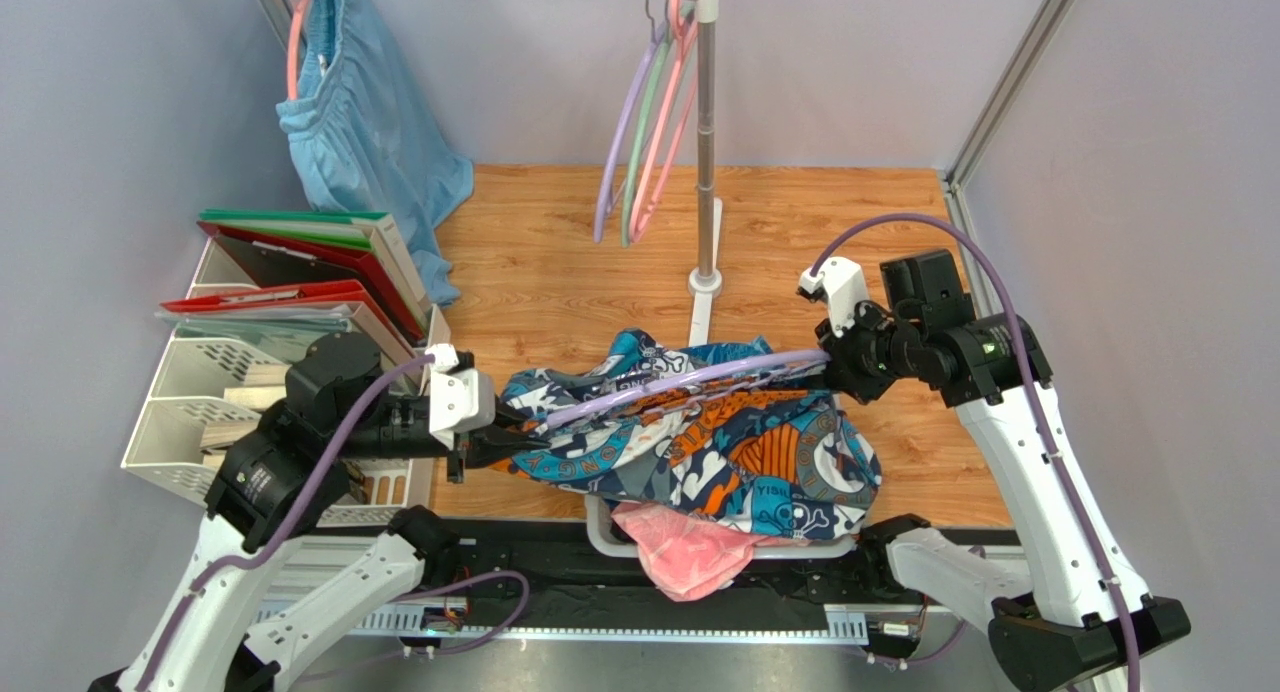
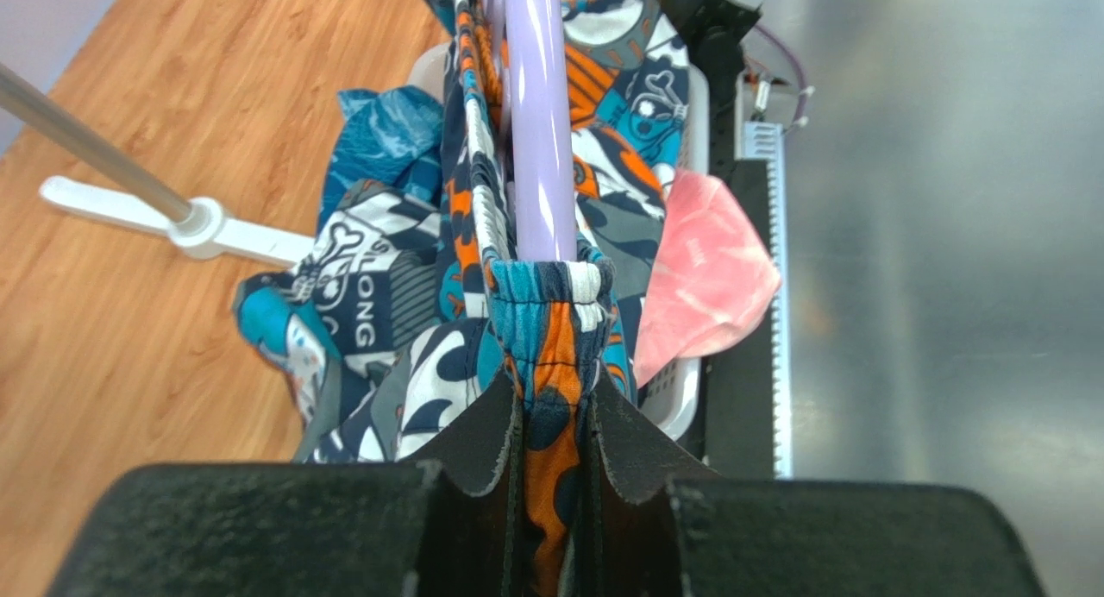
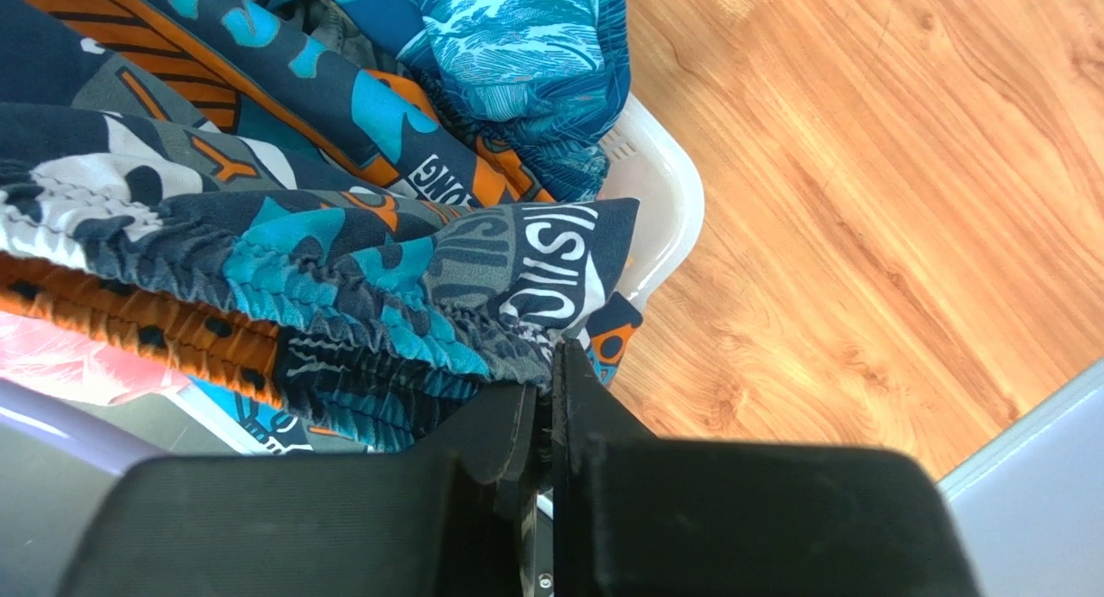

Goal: Place the shorts on the hanger

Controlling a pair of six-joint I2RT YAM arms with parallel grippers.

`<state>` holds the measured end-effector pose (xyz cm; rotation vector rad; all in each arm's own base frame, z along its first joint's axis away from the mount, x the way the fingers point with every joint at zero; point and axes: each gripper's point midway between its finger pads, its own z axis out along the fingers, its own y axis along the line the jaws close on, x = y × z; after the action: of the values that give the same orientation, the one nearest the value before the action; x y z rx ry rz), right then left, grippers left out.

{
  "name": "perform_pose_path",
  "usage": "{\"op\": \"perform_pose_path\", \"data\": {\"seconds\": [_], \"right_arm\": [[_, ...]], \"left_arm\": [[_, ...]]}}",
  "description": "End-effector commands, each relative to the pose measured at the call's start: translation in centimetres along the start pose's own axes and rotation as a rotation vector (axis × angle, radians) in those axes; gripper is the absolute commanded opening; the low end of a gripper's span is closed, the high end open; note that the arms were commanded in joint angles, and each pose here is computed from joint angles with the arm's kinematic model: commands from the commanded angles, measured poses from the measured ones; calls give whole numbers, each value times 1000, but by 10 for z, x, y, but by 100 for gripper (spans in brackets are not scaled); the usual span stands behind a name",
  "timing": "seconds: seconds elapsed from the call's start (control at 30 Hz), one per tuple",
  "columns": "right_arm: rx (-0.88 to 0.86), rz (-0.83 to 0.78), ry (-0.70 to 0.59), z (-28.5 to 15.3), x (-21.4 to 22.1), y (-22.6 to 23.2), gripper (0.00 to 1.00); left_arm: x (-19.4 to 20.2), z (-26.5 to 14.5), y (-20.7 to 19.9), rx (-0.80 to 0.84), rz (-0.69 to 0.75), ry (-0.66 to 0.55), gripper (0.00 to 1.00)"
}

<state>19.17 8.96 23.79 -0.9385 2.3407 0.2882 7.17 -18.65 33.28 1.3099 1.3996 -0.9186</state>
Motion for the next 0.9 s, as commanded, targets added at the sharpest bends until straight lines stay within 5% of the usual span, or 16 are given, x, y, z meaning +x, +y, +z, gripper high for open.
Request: {"op": "perform_pose_path", "data": {"seconds": [0.0,0.33,0.67,0.87], "right_arm": [[161,6,74,0,15,-35,0],[75,133,-37,6,-2,-27,0],[-77,395,-220,-43,-41,-48,0],[-159,463,-212,-21,-29,-37,0]], "left_arm": [[-72,-15,-13,33,37,-213,0],[-124,-20,-18,108,7,-344,0],[-86,-10,2,-4,30,-263,0],[-123,-8,-6,91,-29,-414,0]]}}
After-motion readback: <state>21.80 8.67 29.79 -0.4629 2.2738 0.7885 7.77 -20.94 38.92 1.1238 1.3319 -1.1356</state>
